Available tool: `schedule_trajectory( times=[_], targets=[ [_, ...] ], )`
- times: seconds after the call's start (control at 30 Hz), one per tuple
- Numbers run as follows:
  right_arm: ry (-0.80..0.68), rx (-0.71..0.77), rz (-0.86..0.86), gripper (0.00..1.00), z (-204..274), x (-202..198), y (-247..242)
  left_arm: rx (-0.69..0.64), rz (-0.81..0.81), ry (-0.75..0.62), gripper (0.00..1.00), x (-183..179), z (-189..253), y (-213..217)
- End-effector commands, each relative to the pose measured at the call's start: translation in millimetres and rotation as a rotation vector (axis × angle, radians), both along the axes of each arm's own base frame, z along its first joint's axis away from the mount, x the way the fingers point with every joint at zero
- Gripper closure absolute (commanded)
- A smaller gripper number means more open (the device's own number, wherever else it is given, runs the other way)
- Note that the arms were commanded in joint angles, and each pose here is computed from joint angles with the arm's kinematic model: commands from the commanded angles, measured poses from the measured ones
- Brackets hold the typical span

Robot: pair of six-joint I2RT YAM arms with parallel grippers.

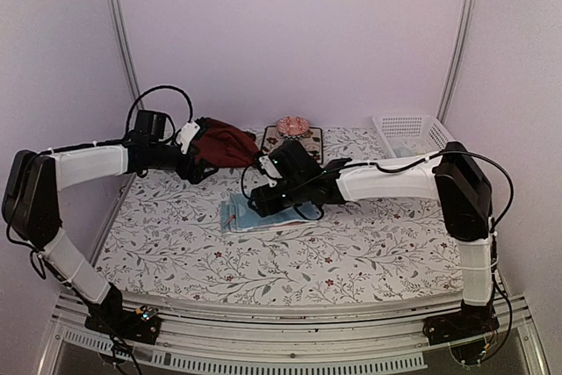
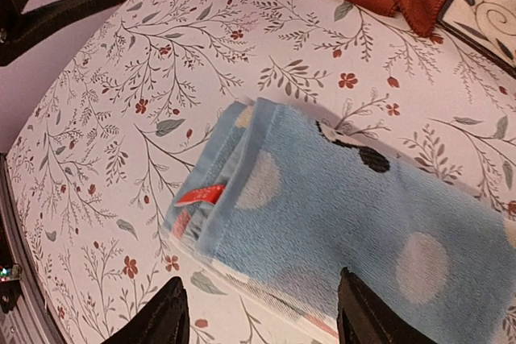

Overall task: Roll the towels
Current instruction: Fold the towel at the center of the board, then adjust the towel at the center of the board.

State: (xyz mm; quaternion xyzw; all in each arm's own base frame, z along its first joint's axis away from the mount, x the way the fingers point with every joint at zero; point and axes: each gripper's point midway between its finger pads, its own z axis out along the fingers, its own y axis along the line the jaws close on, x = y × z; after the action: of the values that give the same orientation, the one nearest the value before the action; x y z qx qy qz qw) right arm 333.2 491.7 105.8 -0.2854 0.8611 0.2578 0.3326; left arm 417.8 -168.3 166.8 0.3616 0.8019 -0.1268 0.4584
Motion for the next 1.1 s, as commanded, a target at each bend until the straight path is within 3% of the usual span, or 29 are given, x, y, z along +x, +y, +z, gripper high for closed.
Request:
schedule_trajectory(
  times=[0.0, 0.1, 0.27, 0.57, 1.07],
  targets=[
    [-0.018, 0.030, -0.113, 0.33, 40.9, 14.7, -51.4, -0.174, -0.105, 0.312, 0.06, -26.1, -30.4, -28.4],
    [0.008, 0.026, -0.173, 0.21, 37.7, 18.5, -86.8, -0.222, -0.116, 0.394, 0.08, -22.9, -39.8, -36.9],
    [-0.004, 0.003, -0.231, 0.11, 35.8, 20.1, -124.5, -0.278, -0.122, 0.509, 0.16, -14.9, -56.9, -47.8],
    [-0.020, -0.059, -0.233, 0.10, 12.8, 20.8, -134.1, -0.279, -0.082, 0.579, 0.23, -5.9, -78.7, -52.3],
    [-0.001, -0.036, -0.216, 0.10, -3.9, 9.2, -139.6, -0.224, -0.064, 0.642, 0.34, -1.7, -121.5, -65.9]
  ],
)
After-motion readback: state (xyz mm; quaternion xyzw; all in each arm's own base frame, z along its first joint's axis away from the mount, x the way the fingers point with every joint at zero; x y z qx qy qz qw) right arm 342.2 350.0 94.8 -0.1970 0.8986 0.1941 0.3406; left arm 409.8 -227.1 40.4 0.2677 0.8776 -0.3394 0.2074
